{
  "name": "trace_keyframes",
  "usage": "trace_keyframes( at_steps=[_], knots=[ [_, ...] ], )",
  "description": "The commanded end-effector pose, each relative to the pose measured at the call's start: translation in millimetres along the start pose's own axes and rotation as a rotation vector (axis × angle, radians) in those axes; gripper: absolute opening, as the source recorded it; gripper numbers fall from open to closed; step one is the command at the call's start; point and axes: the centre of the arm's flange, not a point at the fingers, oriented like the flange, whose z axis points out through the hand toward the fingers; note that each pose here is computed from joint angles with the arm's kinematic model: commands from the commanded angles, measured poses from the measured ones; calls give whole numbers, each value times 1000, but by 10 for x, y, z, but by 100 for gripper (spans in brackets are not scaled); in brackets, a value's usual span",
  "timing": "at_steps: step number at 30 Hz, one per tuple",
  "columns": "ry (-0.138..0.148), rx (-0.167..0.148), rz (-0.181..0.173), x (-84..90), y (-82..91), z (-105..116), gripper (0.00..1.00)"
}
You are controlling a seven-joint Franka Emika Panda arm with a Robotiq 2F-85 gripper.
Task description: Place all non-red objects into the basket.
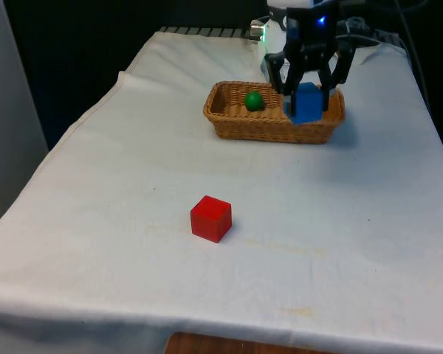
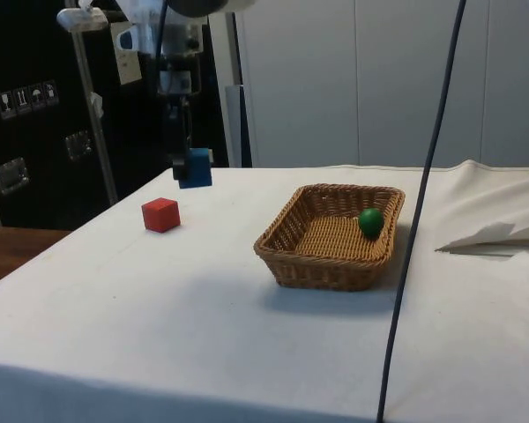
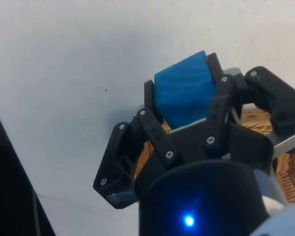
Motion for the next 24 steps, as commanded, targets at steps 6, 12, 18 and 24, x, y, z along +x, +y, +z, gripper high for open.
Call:
trace_keyframes(
  at_steps=[6,12,18,24],
  knots=[
    [-10,-15,27,-30,12,-125,0],
    [-16,-20,51,-48,7,-154,0],
    [-24,-10,64,-98,43,-99,0],
    [-25,-12,78,-166,67,-105,0]
  ],
)
